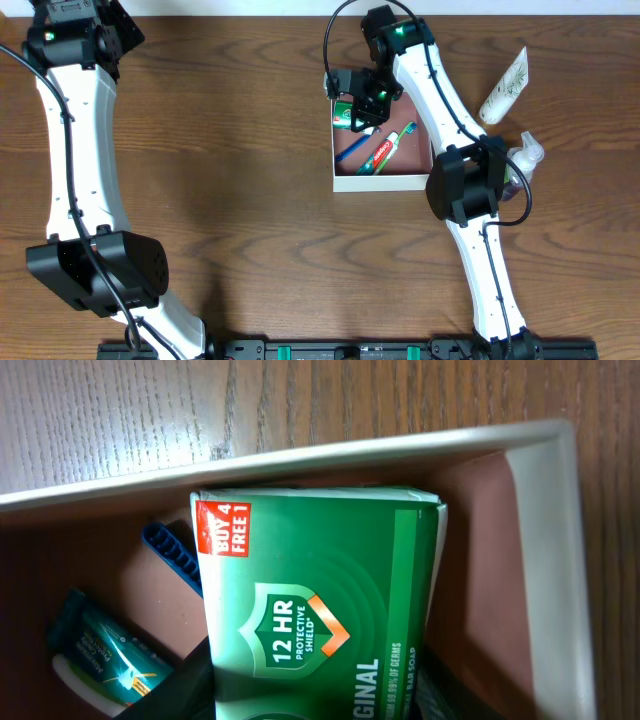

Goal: Pack container
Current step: 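Lower the soap bar into the box's back-left corner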

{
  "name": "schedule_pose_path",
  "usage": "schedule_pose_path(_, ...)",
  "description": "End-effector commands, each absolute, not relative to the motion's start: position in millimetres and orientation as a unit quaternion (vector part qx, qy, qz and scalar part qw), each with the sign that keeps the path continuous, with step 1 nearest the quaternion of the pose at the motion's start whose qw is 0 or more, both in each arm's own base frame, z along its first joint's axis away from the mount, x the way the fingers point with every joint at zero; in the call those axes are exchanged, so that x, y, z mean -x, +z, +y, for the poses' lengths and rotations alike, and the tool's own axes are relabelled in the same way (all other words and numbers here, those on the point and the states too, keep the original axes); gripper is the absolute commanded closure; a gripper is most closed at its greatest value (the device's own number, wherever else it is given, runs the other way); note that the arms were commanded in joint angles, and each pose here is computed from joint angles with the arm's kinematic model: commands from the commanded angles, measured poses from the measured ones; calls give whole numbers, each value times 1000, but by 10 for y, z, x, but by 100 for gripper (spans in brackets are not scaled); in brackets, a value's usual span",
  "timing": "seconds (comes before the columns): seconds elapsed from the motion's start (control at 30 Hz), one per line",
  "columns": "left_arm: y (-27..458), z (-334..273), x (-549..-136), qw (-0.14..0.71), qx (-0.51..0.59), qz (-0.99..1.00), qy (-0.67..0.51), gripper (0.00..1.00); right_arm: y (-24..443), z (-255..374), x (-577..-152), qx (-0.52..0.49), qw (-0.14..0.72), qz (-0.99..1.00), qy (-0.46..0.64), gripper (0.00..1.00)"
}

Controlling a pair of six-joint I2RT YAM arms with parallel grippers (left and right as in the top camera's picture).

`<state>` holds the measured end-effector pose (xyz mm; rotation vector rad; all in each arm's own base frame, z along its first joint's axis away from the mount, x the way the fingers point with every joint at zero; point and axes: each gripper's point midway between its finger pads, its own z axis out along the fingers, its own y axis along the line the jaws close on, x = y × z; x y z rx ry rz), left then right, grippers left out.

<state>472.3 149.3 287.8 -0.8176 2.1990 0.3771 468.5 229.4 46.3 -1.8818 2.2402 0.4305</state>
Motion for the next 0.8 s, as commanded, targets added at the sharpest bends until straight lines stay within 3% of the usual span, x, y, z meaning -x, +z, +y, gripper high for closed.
schedule_pose_path(0.0, 2880, 1525, -4702, 372, 320, 857, 156, 2, 328, 2331, -4588, 639, 75, 749, 160, 63)
schedule_pose_path(0.77, 2880, 1525, -4702, 372, 320, 857, 156, 2, 69, 2224, -4729, 616, 71, 776, 115, 46)
